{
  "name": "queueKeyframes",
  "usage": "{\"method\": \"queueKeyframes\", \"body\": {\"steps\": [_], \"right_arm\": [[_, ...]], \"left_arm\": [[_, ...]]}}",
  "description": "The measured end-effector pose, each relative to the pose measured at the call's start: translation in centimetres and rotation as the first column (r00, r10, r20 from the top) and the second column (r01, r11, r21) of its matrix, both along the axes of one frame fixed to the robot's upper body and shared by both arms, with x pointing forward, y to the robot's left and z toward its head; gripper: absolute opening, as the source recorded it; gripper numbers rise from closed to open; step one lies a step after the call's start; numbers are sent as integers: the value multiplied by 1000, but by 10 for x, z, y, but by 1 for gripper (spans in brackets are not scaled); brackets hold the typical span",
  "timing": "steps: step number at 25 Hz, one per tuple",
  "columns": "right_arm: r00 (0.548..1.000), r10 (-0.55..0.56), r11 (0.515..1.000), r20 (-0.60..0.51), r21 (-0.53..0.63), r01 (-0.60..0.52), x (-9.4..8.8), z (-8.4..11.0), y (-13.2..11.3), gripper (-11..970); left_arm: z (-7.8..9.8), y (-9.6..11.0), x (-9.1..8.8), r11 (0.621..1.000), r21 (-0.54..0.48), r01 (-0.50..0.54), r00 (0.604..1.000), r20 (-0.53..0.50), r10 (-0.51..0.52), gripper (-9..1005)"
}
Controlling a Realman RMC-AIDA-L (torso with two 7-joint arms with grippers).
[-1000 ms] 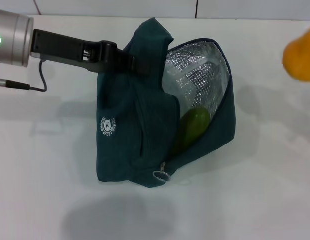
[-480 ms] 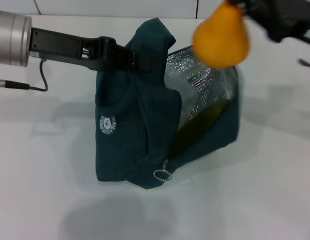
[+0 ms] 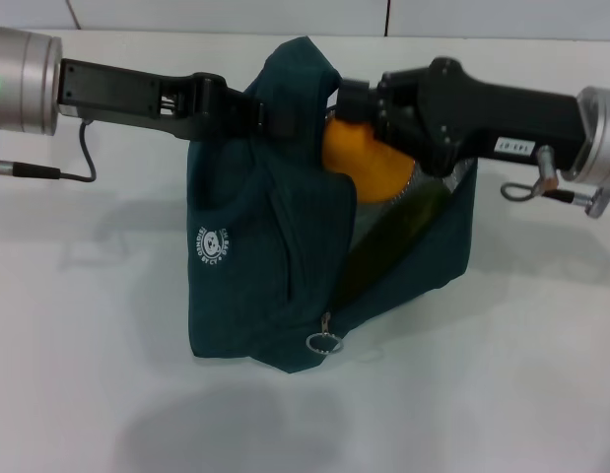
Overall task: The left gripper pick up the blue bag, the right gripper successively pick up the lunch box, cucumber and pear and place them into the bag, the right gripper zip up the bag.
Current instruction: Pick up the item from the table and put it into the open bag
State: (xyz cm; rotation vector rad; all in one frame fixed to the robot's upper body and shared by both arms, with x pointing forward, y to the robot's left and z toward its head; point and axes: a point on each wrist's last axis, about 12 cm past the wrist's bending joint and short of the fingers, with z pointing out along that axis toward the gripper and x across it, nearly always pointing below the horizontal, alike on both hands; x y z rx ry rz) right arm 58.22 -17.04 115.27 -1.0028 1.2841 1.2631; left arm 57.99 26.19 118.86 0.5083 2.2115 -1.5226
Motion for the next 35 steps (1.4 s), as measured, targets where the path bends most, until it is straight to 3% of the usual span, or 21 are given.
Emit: {"method": "queueKeyframes", "body": {"steps": [14, 35], "right_arm": [[998, 32, 999, -59, 27, -30, -13, -9, -4, 33], [994, 31, 999, -108, 19, -30, -14, -13, -3, 54]], "left_arm": [[-4, 4, -2, 1000, 4, -20, 1000, -1, 20, 40], [-4, 4, -2, 1000, 3, -17, 1000, 4, 17, 39]]}}
